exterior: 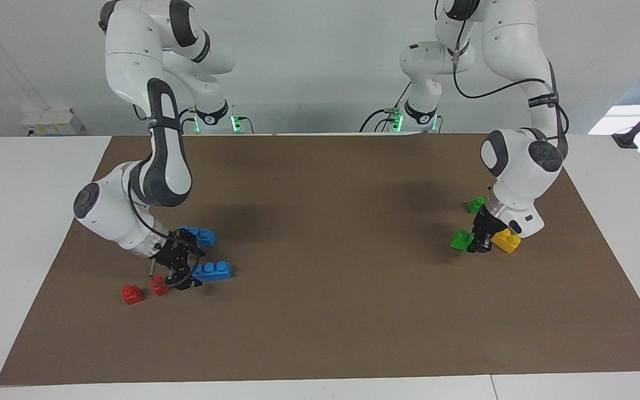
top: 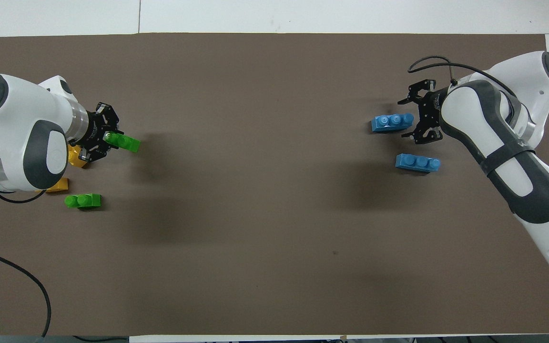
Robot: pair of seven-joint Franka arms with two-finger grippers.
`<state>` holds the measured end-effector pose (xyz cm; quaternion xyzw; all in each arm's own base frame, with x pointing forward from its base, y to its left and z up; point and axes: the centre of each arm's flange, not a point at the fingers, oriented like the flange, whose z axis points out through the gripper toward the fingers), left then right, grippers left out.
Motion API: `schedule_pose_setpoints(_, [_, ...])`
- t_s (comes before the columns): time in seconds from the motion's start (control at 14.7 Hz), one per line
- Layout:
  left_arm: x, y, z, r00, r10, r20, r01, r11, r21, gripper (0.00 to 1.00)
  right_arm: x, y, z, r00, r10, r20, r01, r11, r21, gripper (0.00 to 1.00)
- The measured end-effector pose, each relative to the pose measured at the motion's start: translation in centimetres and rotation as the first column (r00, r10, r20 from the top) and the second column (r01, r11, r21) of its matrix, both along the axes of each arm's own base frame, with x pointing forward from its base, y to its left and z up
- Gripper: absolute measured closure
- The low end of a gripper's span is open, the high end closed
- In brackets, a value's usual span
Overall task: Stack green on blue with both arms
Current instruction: 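Lift the green brick with the left gripper while the right gripper grasps blue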
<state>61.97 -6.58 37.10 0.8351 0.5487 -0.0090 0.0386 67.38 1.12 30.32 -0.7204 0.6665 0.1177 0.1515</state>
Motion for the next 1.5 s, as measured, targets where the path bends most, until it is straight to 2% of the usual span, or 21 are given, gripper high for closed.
schedule_pose_setpoints(0.2, [-0.5,-5.0,4.6,0.998,0.040,-0.049,-0.040,0.999,0.004,0.66,0.0,0.4,-0.1,1.000,0.006,0.000,-0.006,1.000,0.000,0.09])
schedule_pose_setpoints(0.48, [-2.0,-10.2,8.0,0.979,0.199,-0.036,-0.199,0.980,-0.001,0.66,0.0,0.4,-0.1,1.000,0.005,0.000,-0.005,1.000,-0.001,0.10])
schedule_pose_setpoints(0.75, [-4.0,-15.0,9.4,0.943,0.332,-0.037,-0.332,0.943,-0.003,0.66,0.1,0.0,-0.7,1.000,-0.004,0.003,0.004,1.000,-0.006,0.09])
schedule_pose_setpoints(0.95, [-5.0,-17.7,10.0,0.940,0.340,-0.032,-0.340,0.940,-0.009,0.66,0.1,-0.8,-1.1,1.000,-0.004,0.004,0.004,1.000,-0.008,0.10])
schedule_pose_setpoints(1.23, [-5.2,-18.5,11.0,0.943,0.331,-0.020,-0.332,0.943,-0.022,0.66,0.1,-1.0,-1.2,1.000,0.002,0.007,-0.002,1.000,-0.009,0.10])
schedule_pose_setpoints(1.36, [-5.4,-19.0,11.0,0.945,0.328,-0.022,-0.328,0.944,-0.022,0.66,0.1,-1.0,-1.3,1.000,0.026,0.016,-0.026,1.000,-0.010,0.29])
schedule_pose_setpoints(1.43, [-5.5,-19.2,11.0,0.943,0.332,-0.023,-0.332,0.943,-0.021,0.66,0.1,-1.1,-1.3,0.999,0.043,0.022,-0.042,0.999,-0.011,0.30])
schedule_pose_setpoints(1.5, [-5.6,-19.3,11.0,0.941,0.336,-0.024,-0.337,0.941,-0.021,0.66,0.1,-1.3,-1.3,0.998,0.055,0.028,-0.055,0.998,-0.012,0.35])
